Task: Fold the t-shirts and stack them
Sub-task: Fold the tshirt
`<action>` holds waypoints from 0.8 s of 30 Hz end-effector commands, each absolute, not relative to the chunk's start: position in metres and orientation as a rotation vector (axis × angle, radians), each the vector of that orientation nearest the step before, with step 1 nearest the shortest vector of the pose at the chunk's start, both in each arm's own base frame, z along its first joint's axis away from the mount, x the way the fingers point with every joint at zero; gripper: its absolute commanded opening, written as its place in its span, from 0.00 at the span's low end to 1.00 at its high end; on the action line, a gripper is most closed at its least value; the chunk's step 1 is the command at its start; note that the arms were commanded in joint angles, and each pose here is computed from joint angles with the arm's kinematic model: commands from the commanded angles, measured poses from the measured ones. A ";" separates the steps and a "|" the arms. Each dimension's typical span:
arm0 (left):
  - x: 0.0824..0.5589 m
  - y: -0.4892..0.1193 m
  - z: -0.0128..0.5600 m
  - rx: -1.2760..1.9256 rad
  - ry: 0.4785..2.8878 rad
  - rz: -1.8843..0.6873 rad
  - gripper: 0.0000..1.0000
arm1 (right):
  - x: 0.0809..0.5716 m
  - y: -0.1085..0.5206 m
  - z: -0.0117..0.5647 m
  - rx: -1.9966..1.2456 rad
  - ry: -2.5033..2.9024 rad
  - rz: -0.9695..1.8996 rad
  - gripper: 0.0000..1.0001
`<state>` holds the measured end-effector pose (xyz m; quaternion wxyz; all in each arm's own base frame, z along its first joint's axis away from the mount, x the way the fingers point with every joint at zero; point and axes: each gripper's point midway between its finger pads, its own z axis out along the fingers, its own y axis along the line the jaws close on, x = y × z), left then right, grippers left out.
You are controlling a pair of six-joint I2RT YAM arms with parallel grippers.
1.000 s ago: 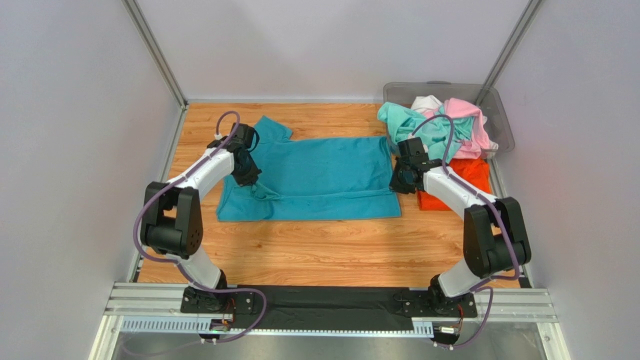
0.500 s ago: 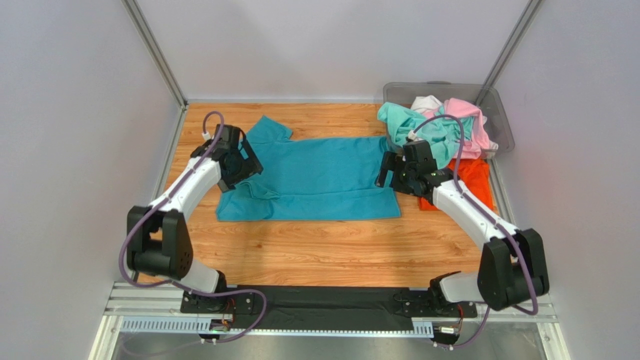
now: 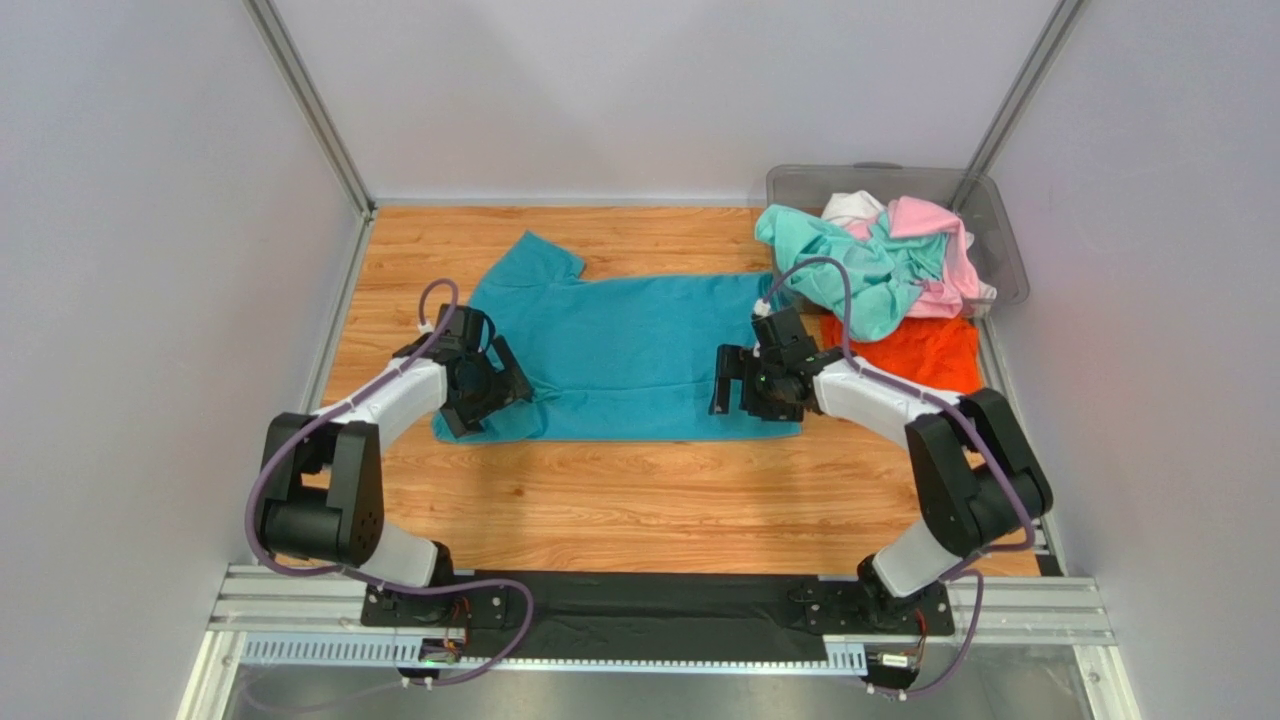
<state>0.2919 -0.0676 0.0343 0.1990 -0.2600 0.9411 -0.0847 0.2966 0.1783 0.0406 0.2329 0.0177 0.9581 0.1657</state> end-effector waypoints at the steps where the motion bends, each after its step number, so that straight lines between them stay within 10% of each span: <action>1: 0.291 -0.069 0.025 -0.753 2.626 -0.278 1.00 | 0.307 0.189 0.036 0.022 2.615 0.480 1.00; 15: 0.194 -0.037 0.034 -0.884 2.618 -0.104 1.00 | 0.202 0.196 0.028 0.035 2.654 0.565 1.00; 24: 0.210 -0.063 0.088 -0.764 2.385 -0.434 1.00 | 0.204 0.200 0.085 -0.016 2.503 0.640 1.00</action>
